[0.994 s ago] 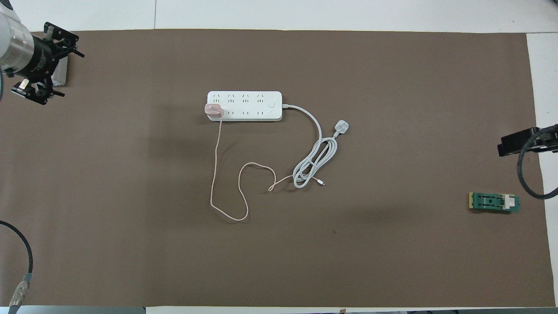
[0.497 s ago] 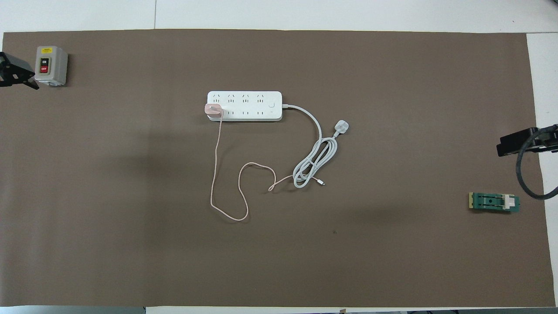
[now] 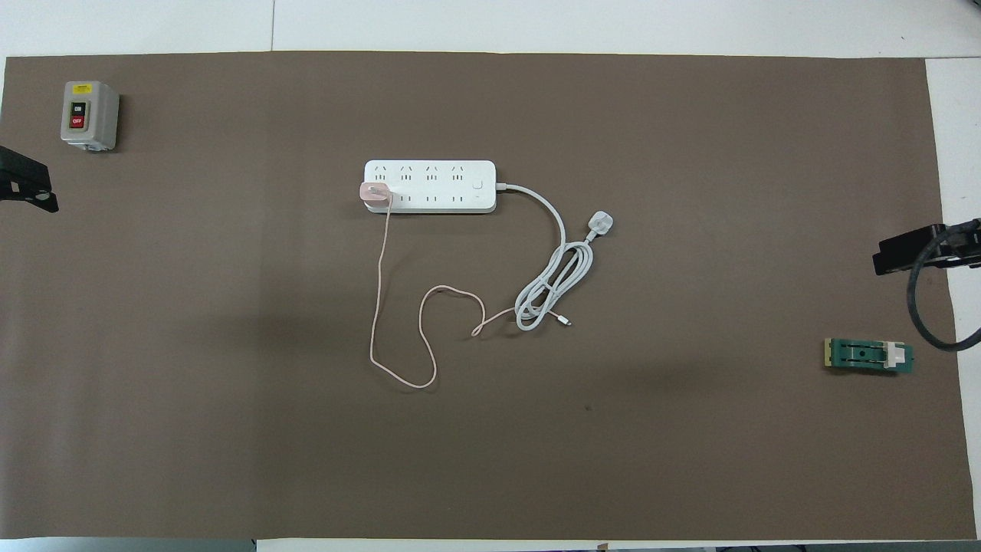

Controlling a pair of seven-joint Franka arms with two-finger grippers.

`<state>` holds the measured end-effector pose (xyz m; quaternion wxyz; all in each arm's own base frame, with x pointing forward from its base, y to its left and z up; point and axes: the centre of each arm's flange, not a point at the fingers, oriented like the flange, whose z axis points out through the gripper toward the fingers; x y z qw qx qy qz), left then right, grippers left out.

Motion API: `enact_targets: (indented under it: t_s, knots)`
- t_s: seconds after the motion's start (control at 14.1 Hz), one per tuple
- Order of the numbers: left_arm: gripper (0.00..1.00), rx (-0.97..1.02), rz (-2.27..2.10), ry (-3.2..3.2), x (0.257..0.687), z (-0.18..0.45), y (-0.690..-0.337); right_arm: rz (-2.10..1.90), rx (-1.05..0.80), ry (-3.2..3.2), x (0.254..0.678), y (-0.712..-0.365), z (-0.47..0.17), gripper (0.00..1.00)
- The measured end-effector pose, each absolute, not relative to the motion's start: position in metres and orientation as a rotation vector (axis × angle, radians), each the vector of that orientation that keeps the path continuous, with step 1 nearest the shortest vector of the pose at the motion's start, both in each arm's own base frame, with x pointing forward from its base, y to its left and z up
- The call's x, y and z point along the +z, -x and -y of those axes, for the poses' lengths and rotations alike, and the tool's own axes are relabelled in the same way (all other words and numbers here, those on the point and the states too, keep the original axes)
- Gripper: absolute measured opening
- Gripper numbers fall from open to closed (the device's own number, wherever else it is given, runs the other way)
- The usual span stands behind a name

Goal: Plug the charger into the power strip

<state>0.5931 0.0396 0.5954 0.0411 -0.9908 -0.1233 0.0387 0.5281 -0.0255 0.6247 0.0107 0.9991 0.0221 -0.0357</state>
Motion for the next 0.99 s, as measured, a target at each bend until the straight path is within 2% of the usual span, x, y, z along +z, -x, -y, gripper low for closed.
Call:
enact_targets:
  t_s: [0.28,0.57,0.71,0.99]
  knots:
    - [1.0,0.146,0.352,3.055,0.59,-0.033,-0.585,-0.07,-0.111,-3.117,0.625,-0.528,0.025,1.0]
    - [1.0,0.046,0.127,3.077,0.571,-0.014,-0.572,-0.07,-0.111,-3.117,0.625,-0.528,0.025,1.0]
    - [1.0,0.025,-0.054,3.078,0.574,-0.004,-0.564,-0.07,-0.111,-3.117,0.625,-0.528,0.025,1.0]
    - [1.0,0.005,-0.061,3.078,0.576,-0.004,-0.564,-0.07,-0.111,-3.117,0.625,-0.528,0.025,1.0]
